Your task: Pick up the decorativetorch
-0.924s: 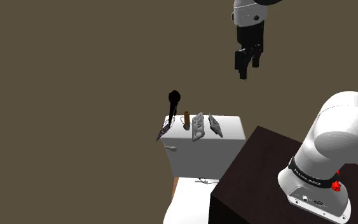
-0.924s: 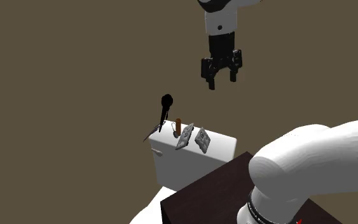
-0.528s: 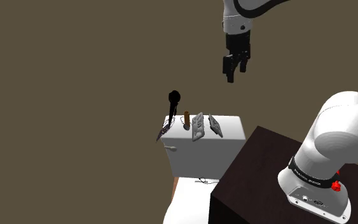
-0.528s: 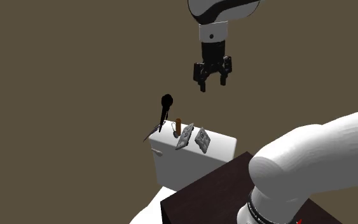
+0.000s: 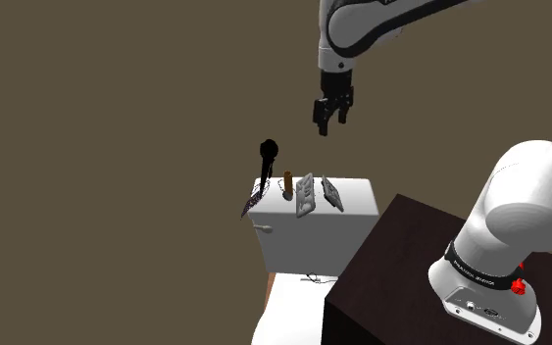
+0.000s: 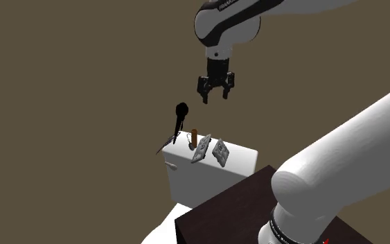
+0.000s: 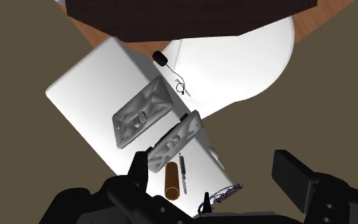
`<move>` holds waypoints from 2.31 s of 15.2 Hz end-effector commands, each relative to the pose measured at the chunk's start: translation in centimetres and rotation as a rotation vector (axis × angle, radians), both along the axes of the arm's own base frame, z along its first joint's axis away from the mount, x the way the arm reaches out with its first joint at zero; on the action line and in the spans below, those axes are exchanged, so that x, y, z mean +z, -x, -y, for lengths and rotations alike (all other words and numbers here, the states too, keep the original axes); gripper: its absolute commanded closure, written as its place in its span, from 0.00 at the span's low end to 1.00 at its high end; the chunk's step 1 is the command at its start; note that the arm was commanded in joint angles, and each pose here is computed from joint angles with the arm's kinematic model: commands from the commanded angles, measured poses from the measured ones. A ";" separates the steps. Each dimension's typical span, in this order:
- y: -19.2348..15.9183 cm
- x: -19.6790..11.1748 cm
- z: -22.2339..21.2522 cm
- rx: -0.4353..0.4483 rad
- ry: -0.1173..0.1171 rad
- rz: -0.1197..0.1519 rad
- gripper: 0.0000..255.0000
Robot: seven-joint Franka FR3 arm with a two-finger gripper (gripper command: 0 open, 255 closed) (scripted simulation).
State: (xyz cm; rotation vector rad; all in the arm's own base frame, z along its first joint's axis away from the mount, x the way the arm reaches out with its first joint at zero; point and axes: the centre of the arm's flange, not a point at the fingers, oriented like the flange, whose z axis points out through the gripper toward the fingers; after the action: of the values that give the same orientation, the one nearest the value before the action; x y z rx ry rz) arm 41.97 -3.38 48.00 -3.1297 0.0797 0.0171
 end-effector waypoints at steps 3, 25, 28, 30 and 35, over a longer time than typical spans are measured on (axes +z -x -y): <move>-4.2 -2.6 0.3 -0.002 -0.036 0.047 0.00; -22.8 -13.0 1.0 -0.009 -0.193 0.238 0.00; -22.8 -14.9 1.0 -0.009 -0.193 0.238 0.00; -22.8 -14.9 1.0 -0.009 -0.193 0.238 0.00; -22.8 -14.9 1.1 -0.009 -0.193 0.238 1.00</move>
State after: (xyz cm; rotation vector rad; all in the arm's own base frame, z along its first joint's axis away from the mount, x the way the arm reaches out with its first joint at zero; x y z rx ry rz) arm 64.74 -4.48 33.15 -2.9133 0.0847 -0.3273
